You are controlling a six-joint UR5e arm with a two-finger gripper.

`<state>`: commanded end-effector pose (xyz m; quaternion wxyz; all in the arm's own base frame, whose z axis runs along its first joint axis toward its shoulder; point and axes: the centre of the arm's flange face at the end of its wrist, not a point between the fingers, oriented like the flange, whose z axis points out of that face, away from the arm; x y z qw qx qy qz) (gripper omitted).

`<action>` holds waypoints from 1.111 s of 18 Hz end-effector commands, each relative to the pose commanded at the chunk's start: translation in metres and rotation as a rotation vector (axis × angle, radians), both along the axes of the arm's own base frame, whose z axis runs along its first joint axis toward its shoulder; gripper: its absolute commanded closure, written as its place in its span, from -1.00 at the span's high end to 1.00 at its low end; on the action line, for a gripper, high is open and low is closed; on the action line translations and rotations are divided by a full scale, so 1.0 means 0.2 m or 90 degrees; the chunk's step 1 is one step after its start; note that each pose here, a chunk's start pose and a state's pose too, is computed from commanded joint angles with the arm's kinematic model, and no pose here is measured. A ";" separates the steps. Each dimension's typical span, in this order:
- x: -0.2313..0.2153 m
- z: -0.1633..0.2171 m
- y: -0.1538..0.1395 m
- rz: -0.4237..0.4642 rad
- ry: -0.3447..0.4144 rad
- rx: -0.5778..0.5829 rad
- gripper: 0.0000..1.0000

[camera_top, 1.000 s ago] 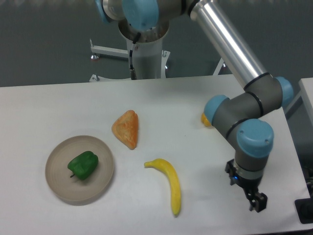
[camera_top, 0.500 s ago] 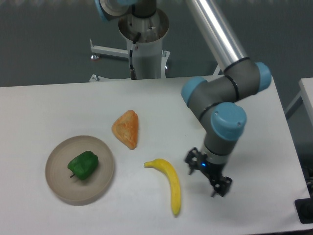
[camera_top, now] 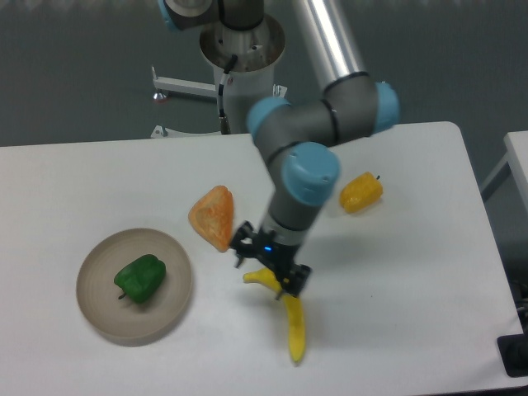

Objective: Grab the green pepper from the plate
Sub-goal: 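Move the open gripper over the plate above the green pepper, then lower the gripper onto the green pepper and close on it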

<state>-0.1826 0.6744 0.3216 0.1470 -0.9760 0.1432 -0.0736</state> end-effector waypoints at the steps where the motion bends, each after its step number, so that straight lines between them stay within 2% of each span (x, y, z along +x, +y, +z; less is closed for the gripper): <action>1: 0.07 -0.02 0.01 0.015 -0.004 0.001 1.00; 3: 0.16 -0.06 0.01 0.034 -0.010 0.004 1.00; 6: 0.27 -0.07 0.00 0.035 -0.014 0.010 1.00; 12: 0.47 -0.12 0.01 0.002 -0.018 -0.001 1.00; 20: 0.59 -0.22 0.06 -0.023 -0.012 -0.004 1.00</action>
